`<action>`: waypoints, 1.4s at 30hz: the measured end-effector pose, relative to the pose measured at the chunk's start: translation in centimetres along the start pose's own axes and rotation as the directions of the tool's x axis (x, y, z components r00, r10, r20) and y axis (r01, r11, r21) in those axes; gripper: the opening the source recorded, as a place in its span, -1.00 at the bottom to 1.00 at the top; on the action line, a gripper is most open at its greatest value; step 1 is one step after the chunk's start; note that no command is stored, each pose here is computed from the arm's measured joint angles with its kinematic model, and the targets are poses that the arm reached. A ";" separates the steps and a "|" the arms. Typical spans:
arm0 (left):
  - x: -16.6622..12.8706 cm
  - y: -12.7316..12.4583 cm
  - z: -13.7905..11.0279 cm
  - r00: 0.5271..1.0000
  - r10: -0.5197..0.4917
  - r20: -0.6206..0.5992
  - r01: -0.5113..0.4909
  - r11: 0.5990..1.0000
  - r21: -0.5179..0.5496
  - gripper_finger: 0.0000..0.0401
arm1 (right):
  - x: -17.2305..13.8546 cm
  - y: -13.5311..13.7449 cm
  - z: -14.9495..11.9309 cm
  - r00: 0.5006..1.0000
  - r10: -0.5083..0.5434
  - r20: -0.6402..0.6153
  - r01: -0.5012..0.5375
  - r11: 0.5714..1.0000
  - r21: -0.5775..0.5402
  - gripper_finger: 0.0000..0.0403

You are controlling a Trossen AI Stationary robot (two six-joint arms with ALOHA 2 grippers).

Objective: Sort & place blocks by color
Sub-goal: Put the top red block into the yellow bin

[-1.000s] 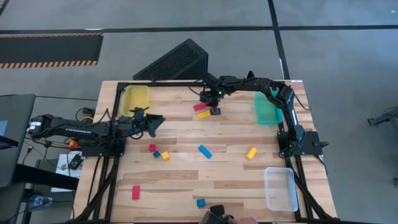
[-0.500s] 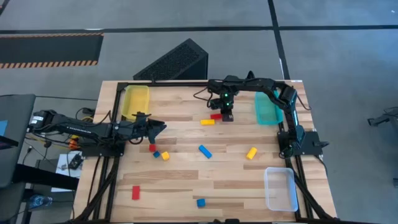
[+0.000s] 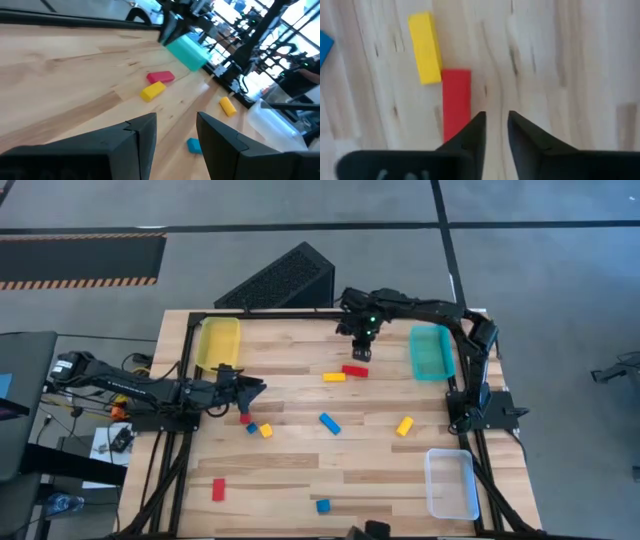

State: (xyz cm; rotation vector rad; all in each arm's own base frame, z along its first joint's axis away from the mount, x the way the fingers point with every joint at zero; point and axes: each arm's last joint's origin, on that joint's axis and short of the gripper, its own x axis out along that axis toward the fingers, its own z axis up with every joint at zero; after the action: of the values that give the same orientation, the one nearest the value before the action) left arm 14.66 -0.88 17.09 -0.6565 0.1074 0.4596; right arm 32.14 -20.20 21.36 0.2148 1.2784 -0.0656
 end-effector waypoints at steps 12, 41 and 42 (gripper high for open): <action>-0.1 0.9 -0.8 0.993 0.106 -0.050 -0.109 0.992 -0.060 -0.36 | 4.5 2.5 -2.3 0.993 -0.022 -0.113 0.024 0.999 0.020 -0.06; -0.5 2.5 -1.9 0.956 0.270 -0.117 -0.284 0.950 -0.127 -0.03 | 7.2 5.5 -3.3 0.977 -0.215 -0.004 0.214 0.972 0.094 -0.45; -0.5 2.5 -1.9 0.956 0.270 -0.116 -0.286 0.946 -0.153 -0.01 | 6.7 5.8 -3.1 0.969 -0.246 0.018 0.244 0.965 0.093 -0.45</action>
State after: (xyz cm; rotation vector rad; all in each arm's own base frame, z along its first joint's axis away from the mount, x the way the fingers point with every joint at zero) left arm 13.20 -0.44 14.31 -0.8339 0.2549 0.7167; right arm 32.10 -13.46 14.79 0.1316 1.2689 -0.3384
